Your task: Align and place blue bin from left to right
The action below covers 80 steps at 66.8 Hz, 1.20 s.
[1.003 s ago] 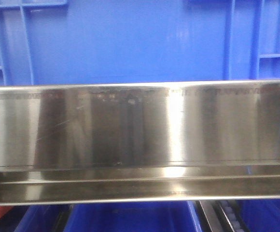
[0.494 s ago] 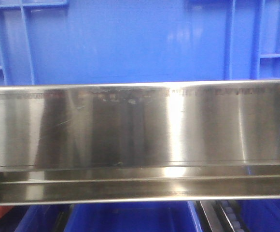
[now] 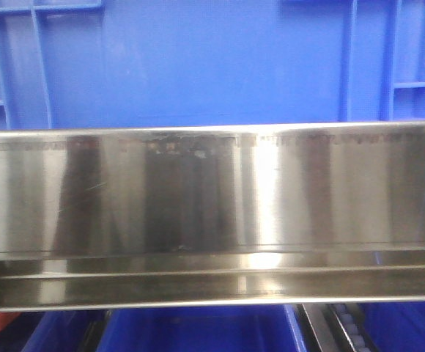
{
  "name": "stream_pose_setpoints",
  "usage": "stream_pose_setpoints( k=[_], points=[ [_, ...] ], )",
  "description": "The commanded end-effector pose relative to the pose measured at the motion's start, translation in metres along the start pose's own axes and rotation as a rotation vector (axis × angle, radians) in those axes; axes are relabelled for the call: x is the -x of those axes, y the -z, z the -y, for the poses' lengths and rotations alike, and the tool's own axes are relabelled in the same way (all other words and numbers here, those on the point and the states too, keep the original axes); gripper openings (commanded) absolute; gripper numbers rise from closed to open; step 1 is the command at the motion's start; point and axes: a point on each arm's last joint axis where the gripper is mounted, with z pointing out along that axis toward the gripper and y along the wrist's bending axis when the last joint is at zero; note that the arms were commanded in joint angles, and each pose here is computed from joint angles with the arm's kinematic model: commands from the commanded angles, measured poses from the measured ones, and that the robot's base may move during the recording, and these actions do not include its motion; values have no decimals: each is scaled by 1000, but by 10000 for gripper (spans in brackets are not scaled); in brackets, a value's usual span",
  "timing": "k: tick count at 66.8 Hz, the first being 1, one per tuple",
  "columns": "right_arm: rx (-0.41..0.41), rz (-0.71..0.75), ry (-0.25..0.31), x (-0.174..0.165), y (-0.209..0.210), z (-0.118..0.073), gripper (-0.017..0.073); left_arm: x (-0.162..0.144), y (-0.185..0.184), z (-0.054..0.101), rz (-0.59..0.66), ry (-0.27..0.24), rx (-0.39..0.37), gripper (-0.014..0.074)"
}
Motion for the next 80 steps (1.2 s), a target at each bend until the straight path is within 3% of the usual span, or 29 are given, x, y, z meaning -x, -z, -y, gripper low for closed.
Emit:
stream_pose_setpoints(
  k=[1, 12, 23, 42, 80],
  points=[
    [-29, 42, -8, 2, 4, 2, -69, 3, 0, 0, 24, -1, 4, -111],
    [-165, 94, -65, -15, 14, 12, -69, 3, 0, 0, 24, -1, 4, -111],
    [-269, 95, -121, -58, 20, 16, -69, 3, 0, 0, 24, -1, 4, -111],
    [-279, 95, -133, -119, 24, 13, -69, 3, 0, 0, 24, -1, 4, -111],
    [-279, 126, -129, -116, 24, 14, -69, 3, 0, 0, 24, -1, 4, -111]
  ],
)
